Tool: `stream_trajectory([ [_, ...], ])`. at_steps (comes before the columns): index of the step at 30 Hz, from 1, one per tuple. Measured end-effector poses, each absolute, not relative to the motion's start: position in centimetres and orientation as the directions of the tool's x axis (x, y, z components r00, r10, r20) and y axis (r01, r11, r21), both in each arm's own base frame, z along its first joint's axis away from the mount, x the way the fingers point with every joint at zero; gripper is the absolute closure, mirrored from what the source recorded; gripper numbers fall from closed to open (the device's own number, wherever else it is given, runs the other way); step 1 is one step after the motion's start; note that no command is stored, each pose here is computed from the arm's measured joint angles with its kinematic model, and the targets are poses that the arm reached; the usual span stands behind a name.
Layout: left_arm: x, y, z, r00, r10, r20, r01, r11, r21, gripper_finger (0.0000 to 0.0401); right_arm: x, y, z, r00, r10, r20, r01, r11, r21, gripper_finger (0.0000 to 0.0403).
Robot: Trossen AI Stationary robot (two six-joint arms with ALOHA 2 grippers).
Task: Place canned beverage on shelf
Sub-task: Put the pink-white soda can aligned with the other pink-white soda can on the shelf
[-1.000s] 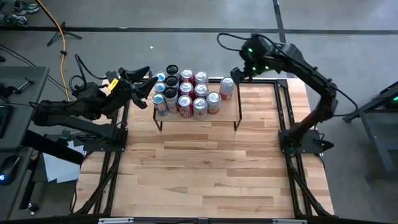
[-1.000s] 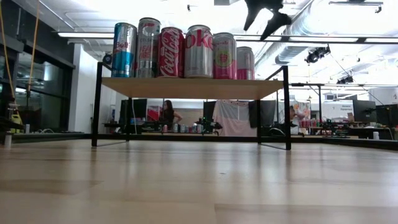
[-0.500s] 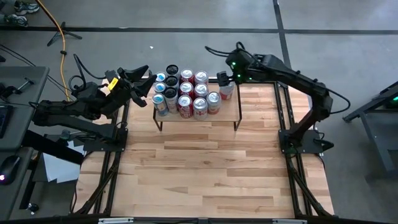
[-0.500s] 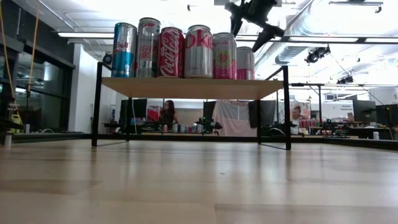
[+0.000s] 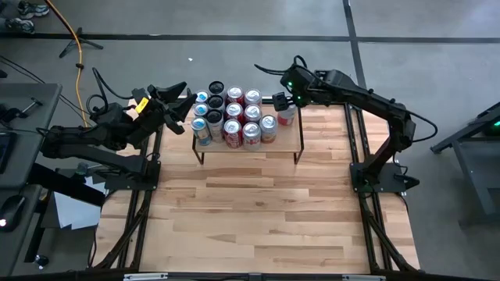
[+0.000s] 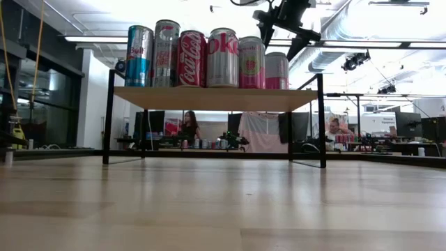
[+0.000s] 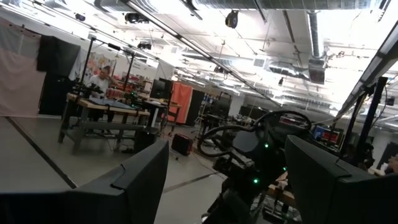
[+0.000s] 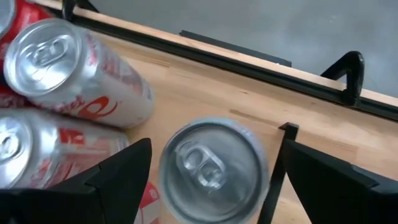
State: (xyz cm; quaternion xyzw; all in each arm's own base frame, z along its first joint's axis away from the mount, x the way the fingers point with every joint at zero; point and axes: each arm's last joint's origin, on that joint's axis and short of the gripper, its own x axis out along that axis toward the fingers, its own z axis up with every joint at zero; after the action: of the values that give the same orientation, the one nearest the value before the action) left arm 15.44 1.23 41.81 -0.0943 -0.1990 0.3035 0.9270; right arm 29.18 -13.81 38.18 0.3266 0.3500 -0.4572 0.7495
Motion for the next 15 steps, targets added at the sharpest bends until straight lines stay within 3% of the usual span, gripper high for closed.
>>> stream_trajectory([
  [15, 15.4, 1.2, 41.8, 0.737, 0.600, 0.312, -0.523, 0.798, -0.299, 0.0144, 30.5, -13.6, 36.5, 0.278, -0.445, -0.851, 0.917, 0.386, 0.098, 0.0061],
])
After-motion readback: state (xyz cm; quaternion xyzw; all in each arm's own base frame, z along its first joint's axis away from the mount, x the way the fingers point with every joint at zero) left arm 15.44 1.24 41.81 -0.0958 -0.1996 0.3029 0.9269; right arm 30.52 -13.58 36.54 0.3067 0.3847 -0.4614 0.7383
